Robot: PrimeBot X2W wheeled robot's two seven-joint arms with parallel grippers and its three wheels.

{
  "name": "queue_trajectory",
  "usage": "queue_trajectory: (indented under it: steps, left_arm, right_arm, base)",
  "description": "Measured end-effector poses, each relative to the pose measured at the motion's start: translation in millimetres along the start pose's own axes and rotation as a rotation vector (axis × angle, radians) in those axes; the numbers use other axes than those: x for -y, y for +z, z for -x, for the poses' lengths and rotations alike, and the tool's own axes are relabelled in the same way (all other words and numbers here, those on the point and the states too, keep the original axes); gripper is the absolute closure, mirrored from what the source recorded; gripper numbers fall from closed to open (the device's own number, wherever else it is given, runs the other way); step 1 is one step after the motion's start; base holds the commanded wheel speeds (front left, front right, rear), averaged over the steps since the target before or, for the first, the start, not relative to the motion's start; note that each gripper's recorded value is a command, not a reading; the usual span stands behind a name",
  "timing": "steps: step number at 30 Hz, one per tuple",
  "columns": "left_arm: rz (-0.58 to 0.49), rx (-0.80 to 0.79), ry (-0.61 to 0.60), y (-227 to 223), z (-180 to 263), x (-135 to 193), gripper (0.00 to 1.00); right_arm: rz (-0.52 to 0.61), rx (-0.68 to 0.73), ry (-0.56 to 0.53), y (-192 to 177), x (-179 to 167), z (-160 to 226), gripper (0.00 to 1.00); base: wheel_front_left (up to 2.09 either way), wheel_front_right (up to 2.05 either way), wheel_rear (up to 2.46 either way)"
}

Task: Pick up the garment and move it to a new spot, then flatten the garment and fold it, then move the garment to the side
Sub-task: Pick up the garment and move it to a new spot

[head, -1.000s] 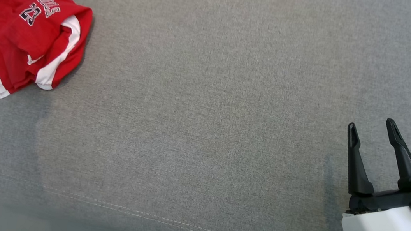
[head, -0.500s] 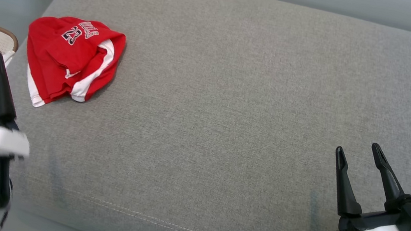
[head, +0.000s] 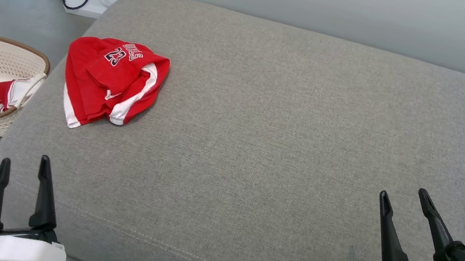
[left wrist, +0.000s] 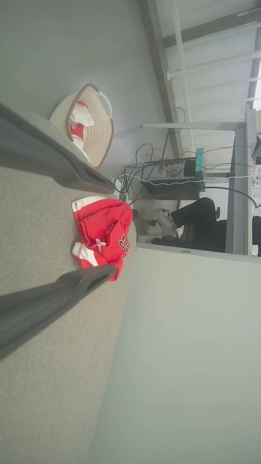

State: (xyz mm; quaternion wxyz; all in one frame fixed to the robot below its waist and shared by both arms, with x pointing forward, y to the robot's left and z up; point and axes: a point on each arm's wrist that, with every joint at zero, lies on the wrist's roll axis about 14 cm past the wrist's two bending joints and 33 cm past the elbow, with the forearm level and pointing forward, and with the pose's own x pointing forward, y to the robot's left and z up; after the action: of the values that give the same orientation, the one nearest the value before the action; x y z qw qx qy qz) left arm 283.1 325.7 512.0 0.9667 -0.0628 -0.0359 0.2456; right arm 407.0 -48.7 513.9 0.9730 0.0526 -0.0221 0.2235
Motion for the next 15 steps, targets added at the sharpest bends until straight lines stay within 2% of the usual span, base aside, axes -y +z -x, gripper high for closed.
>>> queue_trajectory:
  steps: [5, 15]
  left_arm:
    - [-0.049, 0.024, -0.041, 4.4, 6.4, 3.3, 0.00]
    - [-0.017, 0.028, 0.046, 1.0, 11.5, -11.7, 0.00]
  right_arm:
    - [-0.013, -0.006, 0.006, -0.1, -5.5, 3.5, 0.00]
    - [-0.011, 0.003, 0.013, 4.5, -9.7, 5.3, 0.00]
  base:
    - [0.00, 0.00, 0.00]
    - [0.00, 0.00, 0.00]
